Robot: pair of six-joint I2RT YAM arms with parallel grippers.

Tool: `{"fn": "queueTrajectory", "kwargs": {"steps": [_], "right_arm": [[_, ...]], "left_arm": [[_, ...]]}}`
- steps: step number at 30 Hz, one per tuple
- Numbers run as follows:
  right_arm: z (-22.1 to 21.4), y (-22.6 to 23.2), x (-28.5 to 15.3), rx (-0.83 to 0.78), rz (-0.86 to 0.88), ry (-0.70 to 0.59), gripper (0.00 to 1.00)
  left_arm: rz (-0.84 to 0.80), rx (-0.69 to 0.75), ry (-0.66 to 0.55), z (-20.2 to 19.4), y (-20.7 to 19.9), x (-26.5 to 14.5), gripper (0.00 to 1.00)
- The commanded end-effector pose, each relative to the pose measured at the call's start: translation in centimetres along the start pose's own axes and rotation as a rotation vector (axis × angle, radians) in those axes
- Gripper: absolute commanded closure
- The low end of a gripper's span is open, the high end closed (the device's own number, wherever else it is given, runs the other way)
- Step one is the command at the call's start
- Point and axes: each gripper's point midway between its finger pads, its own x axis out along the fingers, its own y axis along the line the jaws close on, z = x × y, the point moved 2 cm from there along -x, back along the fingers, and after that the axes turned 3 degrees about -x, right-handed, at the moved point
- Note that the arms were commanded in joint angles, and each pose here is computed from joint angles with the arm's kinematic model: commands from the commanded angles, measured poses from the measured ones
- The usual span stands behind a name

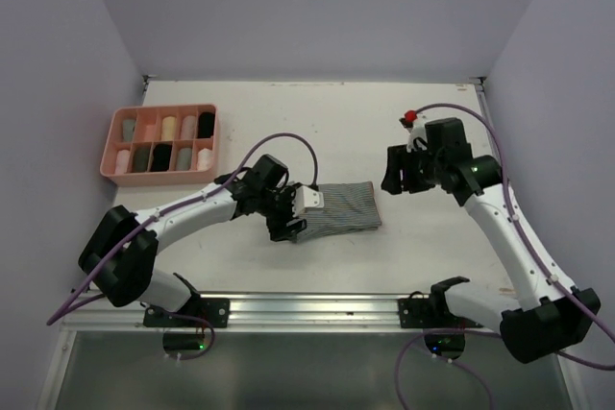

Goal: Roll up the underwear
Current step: Fold the underwear

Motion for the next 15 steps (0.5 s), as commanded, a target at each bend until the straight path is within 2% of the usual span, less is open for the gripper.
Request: {"fn": "queueTrajectory", "kwargs": {"steps": [1,6,11,15], "right_arm": [[-2.0,-1.7,0.0,-0.48,-0.102,0.167,0.41],[-3.6,-1.2,3.2,-0.765,-0.061,0.344,0.44],[-3.4,-0.4,5.1,-0.826,-0.002,0.351,0.43],[-5.2,0.4,6.4,-0.854,0.073,0.422,0.43]], "left_arm": [[-0.052,0.024,-0.064,1.8,-0.7,-0.3,0.29],[-0.165,0.007,-0.129,2.5,-2.2,-0.5,0.29],[-0.168,-0.002,-0.142,2.3,-1.9,-0.9,0.29],[-0.159,-0.017,-0.13,1.9,-1.4,-0.9,0.29]]}}
